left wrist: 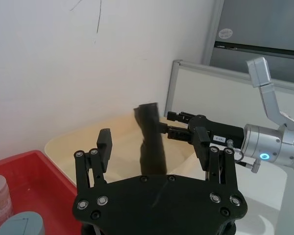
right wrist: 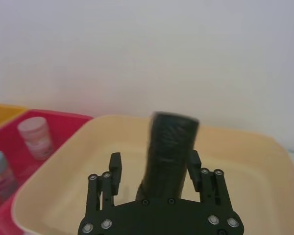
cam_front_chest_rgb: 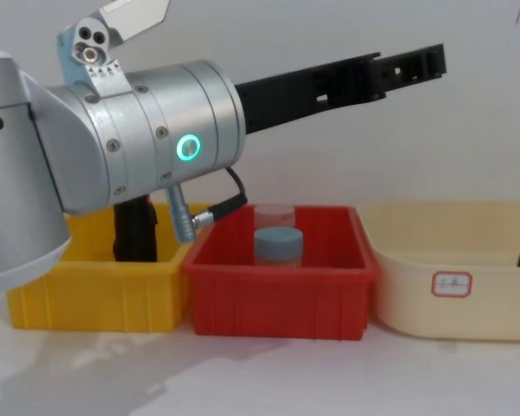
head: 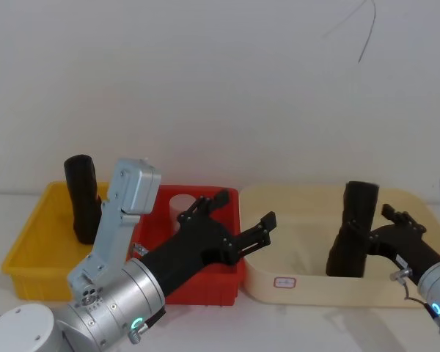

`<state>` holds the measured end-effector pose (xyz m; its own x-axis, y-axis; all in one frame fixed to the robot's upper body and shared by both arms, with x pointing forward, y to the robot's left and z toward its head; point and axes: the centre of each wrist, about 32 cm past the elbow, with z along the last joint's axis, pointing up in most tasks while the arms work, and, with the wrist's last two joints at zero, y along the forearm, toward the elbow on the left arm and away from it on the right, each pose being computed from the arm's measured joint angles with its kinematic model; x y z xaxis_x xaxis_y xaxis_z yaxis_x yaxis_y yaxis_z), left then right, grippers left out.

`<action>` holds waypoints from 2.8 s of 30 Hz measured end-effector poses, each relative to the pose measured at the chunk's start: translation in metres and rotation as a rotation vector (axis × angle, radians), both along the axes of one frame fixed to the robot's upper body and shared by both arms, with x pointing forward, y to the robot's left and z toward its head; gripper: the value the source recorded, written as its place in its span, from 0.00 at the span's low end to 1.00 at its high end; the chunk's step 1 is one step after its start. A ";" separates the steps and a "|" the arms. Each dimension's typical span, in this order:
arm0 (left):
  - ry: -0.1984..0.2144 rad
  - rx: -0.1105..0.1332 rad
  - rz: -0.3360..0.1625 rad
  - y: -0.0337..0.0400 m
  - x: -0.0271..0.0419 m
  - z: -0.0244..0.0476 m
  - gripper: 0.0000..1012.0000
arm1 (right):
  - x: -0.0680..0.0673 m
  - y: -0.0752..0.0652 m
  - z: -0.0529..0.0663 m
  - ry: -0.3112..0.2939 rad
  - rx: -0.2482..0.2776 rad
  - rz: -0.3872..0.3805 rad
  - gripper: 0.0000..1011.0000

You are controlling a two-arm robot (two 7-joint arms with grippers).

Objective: Pick up the garbage bag with the one hand and transfer it to the other hand.

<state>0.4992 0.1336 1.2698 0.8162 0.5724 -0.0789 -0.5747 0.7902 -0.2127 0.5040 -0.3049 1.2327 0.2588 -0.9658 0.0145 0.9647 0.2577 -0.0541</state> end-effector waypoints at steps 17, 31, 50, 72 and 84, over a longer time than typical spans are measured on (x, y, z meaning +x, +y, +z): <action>-0.001 -0.001 0.003 0.0004 0.0001 0.0000 0.99 | 0.005 0.006 0.017 -0.014 -0.066 -0.023 0.99; -0.009 -0.013 0.104 0.0184 0.0007 -0.0022 0.99 | 0.012 0.027 0.031 -0.051 -0.073 0.113 0.99; 0.007 0.006 0.356 0.0730 -0.0006 -0.0108 0.99 | 0.037 0.061 0.031 -0.028 -0.055 0.326 0.99; 0.031 0.036 0.491 0.1065 -0.0046 -0.0160 0.99 | 0.064 0.095 0.026 0.064 -0.155 0.494 0.99; 0.034 0.040 0.507 0.1103 -0.0052 -0.0164 0.99 | 0.078 0.107 0.020 0.116 -0.212 0.548 0.99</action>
